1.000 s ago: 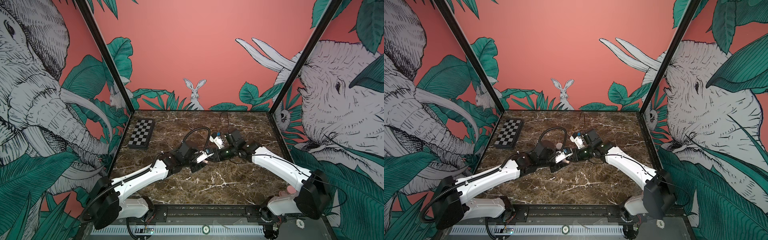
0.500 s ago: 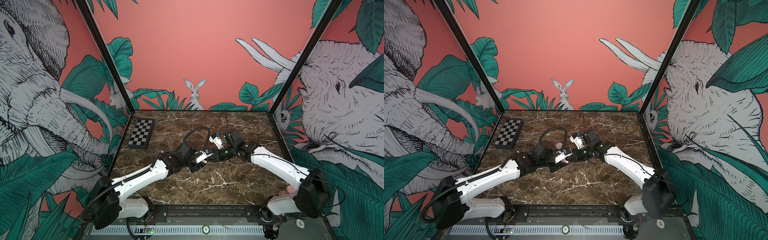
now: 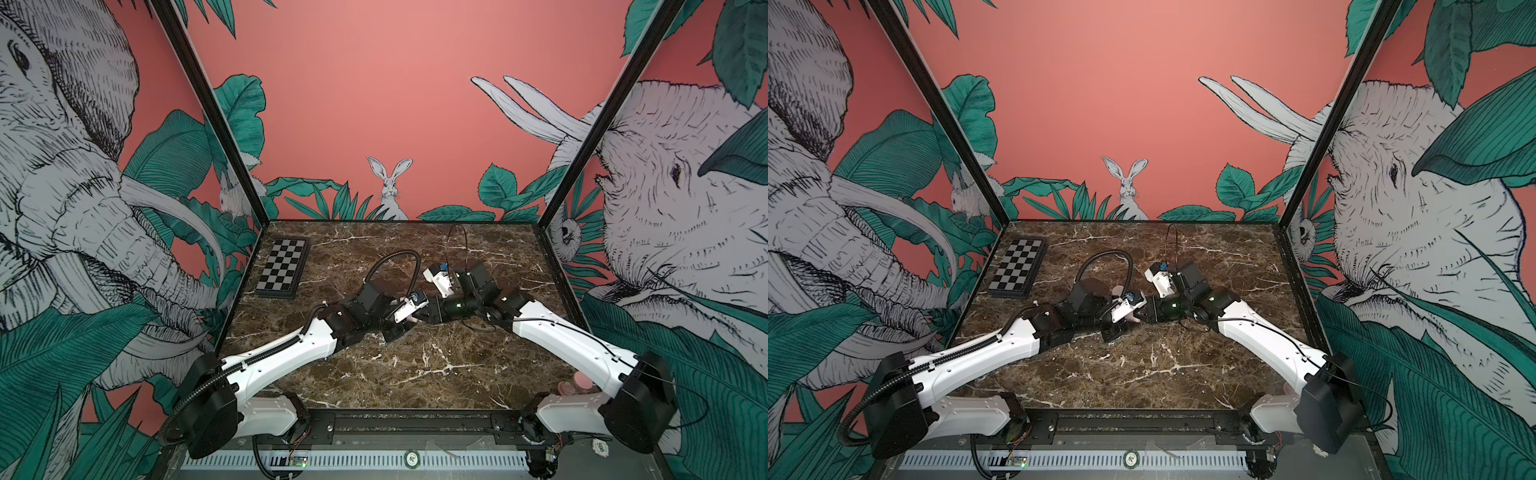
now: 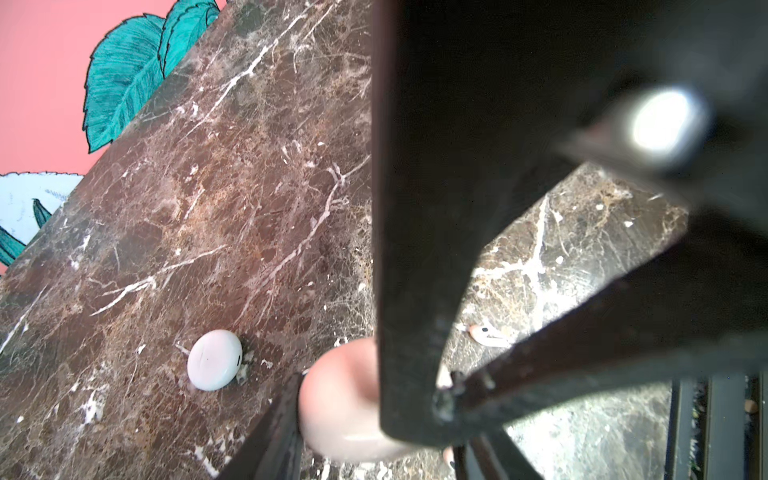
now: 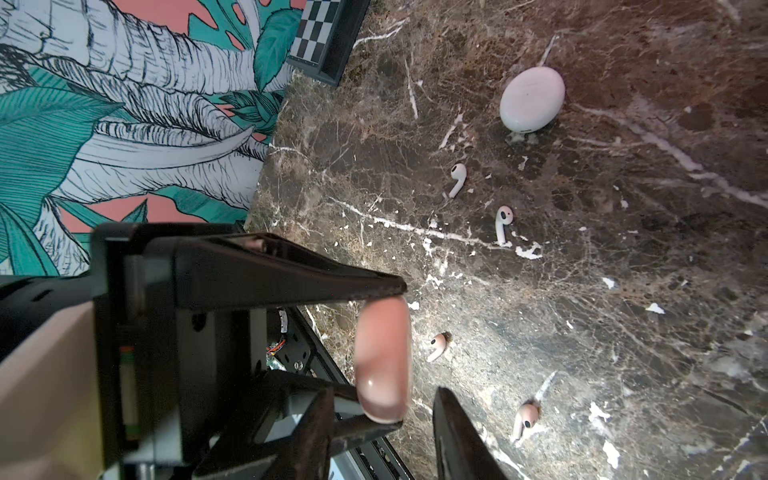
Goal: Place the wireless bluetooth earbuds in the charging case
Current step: 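Close the right gripper on the pink case while the left gripper keeps holding it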
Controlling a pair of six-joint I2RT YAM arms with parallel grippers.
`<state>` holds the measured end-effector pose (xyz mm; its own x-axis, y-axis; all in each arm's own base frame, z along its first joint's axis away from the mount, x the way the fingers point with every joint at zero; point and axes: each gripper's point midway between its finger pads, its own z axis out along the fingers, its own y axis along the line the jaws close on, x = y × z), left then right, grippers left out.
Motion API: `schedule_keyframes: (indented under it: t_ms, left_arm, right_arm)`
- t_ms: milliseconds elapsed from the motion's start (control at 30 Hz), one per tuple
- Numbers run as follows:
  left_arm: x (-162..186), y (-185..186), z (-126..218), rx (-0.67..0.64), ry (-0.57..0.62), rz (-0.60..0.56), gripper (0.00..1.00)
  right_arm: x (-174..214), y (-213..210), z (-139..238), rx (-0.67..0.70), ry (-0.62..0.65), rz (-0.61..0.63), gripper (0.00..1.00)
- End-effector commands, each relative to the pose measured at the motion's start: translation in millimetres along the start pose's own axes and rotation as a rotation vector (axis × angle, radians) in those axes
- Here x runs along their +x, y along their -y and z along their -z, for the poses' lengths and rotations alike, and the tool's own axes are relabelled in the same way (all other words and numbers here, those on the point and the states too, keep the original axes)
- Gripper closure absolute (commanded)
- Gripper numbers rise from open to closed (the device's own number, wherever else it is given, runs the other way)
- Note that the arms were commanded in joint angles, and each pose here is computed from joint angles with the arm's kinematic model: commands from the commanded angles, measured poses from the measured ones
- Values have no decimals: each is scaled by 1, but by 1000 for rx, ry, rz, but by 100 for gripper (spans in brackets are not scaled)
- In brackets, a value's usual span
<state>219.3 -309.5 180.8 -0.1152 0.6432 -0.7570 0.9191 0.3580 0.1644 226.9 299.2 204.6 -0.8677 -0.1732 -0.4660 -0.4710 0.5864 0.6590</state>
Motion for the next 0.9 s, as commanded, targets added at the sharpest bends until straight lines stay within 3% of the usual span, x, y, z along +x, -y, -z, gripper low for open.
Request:
schedule_keyframes:
  t_ms: [0,233,867]
  left_arm:
    - [-10,-1,6,-2,22,10,100]
    - [-11,-2,8,-7,24,15,100]
    - [-16,-9,11,-38,24,46,100]
  right_arm:
    - [-12,-21,4,-91,50,35,60]
    - [-7,-19,-6,-119,17,11,57]
    - [-6,-6,-21,-101,20,-10,64]
